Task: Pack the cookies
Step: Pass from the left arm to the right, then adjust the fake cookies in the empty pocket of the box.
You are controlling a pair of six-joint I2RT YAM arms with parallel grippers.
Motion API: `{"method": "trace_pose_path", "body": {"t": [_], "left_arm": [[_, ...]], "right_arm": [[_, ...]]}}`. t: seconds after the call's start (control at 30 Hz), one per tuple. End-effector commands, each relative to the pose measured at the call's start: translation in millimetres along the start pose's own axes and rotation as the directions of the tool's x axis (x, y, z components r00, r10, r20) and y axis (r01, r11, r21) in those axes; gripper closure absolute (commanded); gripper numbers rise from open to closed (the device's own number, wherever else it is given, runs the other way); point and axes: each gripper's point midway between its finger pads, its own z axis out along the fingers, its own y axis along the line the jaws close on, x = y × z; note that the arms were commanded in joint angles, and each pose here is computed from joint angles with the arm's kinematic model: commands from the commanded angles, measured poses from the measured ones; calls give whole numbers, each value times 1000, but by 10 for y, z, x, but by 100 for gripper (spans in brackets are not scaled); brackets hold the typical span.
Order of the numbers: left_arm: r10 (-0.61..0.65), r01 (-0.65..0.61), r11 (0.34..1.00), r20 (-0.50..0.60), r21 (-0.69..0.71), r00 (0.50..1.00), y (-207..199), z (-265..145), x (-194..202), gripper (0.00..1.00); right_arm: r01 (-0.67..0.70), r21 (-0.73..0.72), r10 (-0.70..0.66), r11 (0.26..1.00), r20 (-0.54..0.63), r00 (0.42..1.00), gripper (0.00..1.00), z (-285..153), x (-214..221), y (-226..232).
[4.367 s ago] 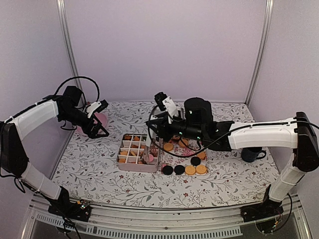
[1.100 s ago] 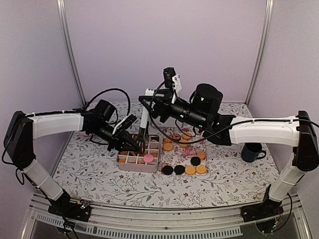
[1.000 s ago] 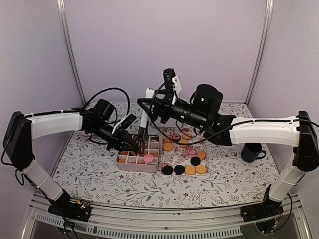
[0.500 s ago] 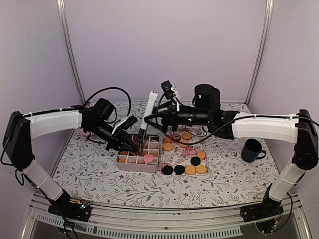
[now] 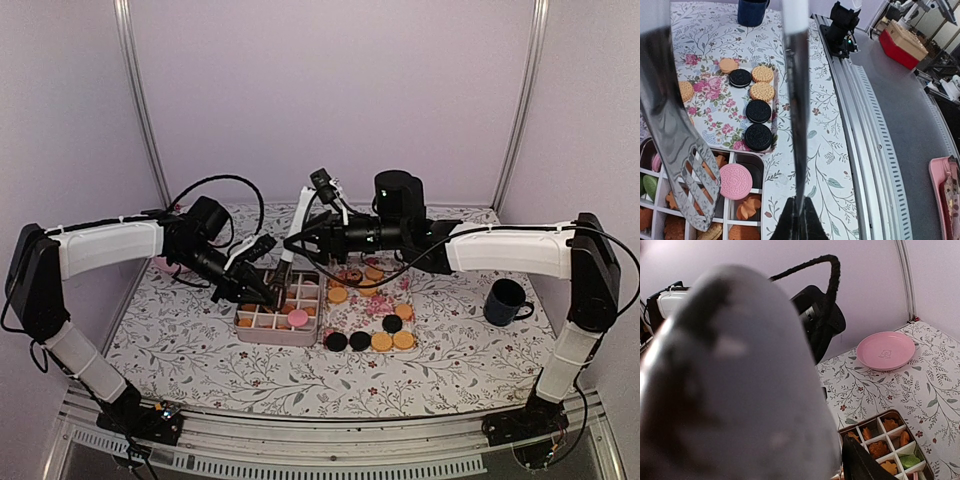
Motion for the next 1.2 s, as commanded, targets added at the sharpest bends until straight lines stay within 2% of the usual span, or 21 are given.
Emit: {"method": "trace_pose_path", "body": {"t": [0.0, 0.1, 0.13, 0.17, 0.27, 0.33, 0.4, 0.5, 0.7, 0.9, 1.17], "left_arm": [[76, -76, 997, 17, -27, 997, -22, -78, -129, 100], [68, -68, 996, -3, -53, 998, 25, -72, -81, 98], [61, -61, 996, -11, -71, 998, 60, -72, -69, 89], [49, -51, 994, -22, -97, 999, 109, -81, -54, 74], [11, -20, 984, -50, -179, 999, 261, -149, 23, 40], [-15, 4, 976, -46, -219, 999, 343, -250, 69, 25], [-44, 36, 968, -30, -249, 999, 419, -382, 106, 17], [-81, 77, 957, -6, -279, 997, 501, -576, 171, 14], [-107, 104, 936, 9, -337, 994, 552, -792, 317, 14], [-145, 138, 913, 12, -383, 989, 606, -917, 444, 14], [-176, 164, 889, 10, -427, 984, 648, -1054, 572, 14]], "right_arm": [[16, -9, -16, 1000, 22, 1000, 48, 16, -98, 38], [33, 10, -34, 999, 28, 999, 52, 1, -100, 30], [41, 24, -42, 999, 29, 999, 52, -7, -82, 19], [48, 40, -49, 998, 31, 998, 52, -19, -72, 9], [74, 98, -76, 992, 20, 997, 53, -46, 27, -44], [83, 130, -85, 988, 13, 996, 53, -61, 82, -73], [101, 156, -104, 983, 16, 994, 53, -68, 77, -75], [117, 186, -117, 976, -7, 993, 53, -44, 218, -68], [173, 253, -177, 952, -7, 984, 52, 73, 222, -28], [236, 354, -263, 905, 31, 964, 53, 212, 88, 50], [342, 471, -377, 813, -21, 926, 55, 431, 165, 164]]}}
